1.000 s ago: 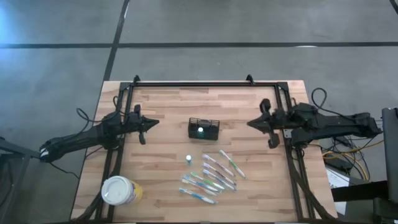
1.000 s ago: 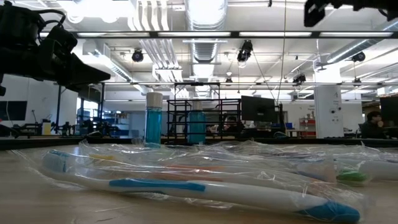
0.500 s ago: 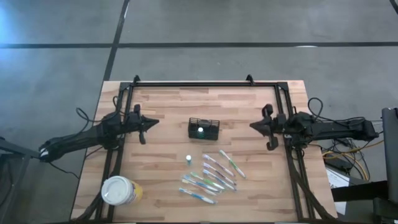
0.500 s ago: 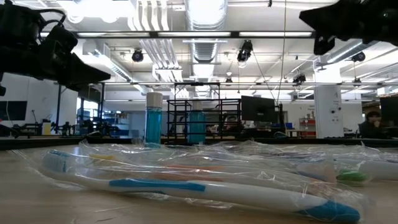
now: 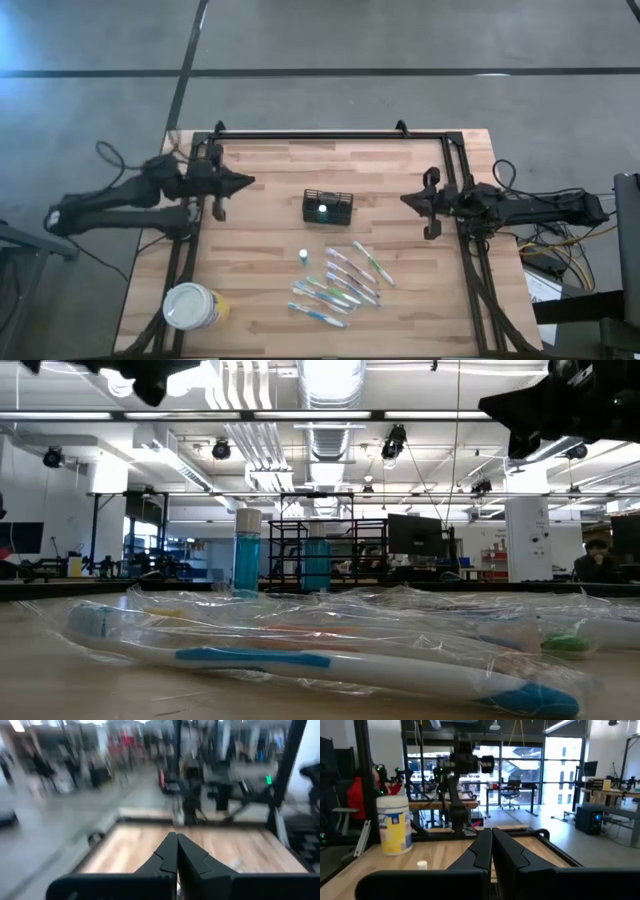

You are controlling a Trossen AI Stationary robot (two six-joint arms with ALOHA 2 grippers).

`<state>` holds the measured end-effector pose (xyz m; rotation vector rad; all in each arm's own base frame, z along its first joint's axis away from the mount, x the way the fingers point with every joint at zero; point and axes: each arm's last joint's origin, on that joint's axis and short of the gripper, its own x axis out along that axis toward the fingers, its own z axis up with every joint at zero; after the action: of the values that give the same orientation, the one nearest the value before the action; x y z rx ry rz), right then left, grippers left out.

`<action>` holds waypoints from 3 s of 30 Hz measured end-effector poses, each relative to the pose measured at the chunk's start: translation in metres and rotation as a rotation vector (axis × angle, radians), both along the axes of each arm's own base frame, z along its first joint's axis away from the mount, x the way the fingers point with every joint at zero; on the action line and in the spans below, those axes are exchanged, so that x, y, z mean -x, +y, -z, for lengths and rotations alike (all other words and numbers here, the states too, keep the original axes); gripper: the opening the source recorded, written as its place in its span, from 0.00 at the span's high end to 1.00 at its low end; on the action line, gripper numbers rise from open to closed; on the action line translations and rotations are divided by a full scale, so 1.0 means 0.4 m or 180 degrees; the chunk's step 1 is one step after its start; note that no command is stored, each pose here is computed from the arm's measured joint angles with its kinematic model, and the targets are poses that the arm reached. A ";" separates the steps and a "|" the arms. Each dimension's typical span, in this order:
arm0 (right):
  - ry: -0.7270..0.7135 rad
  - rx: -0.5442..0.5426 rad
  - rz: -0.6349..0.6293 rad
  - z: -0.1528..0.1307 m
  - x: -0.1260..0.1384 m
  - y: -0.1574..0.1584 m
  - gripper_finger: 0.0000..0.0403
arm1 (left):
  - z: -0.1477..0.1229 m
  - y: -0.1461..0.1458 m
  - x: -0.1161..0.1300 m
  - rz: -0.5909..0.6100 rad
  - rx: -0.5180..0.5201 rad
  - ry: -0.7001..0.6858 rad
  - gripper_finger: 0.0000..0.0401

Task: Pick & Place toothbrushing station
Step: Put the blue mouthwash bottle into the black organizer

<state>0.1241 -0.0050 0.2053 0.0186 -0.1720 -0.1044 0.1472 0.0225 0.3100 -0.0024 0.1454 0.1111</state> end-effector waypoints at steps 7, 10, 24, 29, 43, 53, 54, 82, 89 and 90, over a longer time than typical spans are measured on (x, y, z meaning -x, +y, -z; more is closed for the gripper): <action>0.0012 -0.0035 -0.0011 0.008 0.000 0.000 0.98 | -0.025 -0.058 -0.184 0.0325 0.0013 0.1483 0.93; 0.0026 -0.0043 -0.0015 0.010 0.000 0.000 0.98 | 0.003 -0.102 -0.262 0.0590 -0.0125 0.2117 0.85; 0.0033 -0.0030 -0.0016 0.012 0.000 0.000 0.98 | 0.021 -0.280 -0.454 0.1816 -0.1291 0.3032 0.50; 0.0053 -0.0031 -0.0017 0.013 0.000 0.000 0.98 | 0.047 -0.284 -0.488 0.2084 -0.1751 0.3175 0.49; 0.0083 0.0042 -0.0013 0.015 -0.001 0.001 0.98 | 0.115 -0.280 -0.512 0.2613 -0.2544 0.3439 0.49; 0.0091 0.0042 -0.0013 0.016 -0.001 0.001 0.98 | 0.158 -0.281 -0.537 0.2643 -0.2595 0.3526 0.51; 0.0091 0.0043 -0.0013 0.016 -0.001 0.001 0.98 | 0.160 -0.281 -0.537 0.2649 -0.2593 0.3541 0.52; 0.0097 0.0078 -0.0004 0.016 -0.001 0.000 0.98 | 0.181 -0.274 -0.535 0.2727 -0.2620 0.3550 0.66; 0.0099 0.0108 0.0002 0.016 -0.001 0.000 0.98 | 0.180 -0.274 -0.535 0.2811 -0.2528 0.3505 0.72; 0.0099 0.0109 0.0002 0.016 -0.001 0.000 0.98 | 0.180 -0.274 -0.535 0.2820 -0.2518 0.3502 0.73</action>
<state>0.1244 -0.0048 0.1990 -0.0171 -0.1427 -0.1025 0.3610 -0.0870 0.2379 0.9169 1.1721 -0.7427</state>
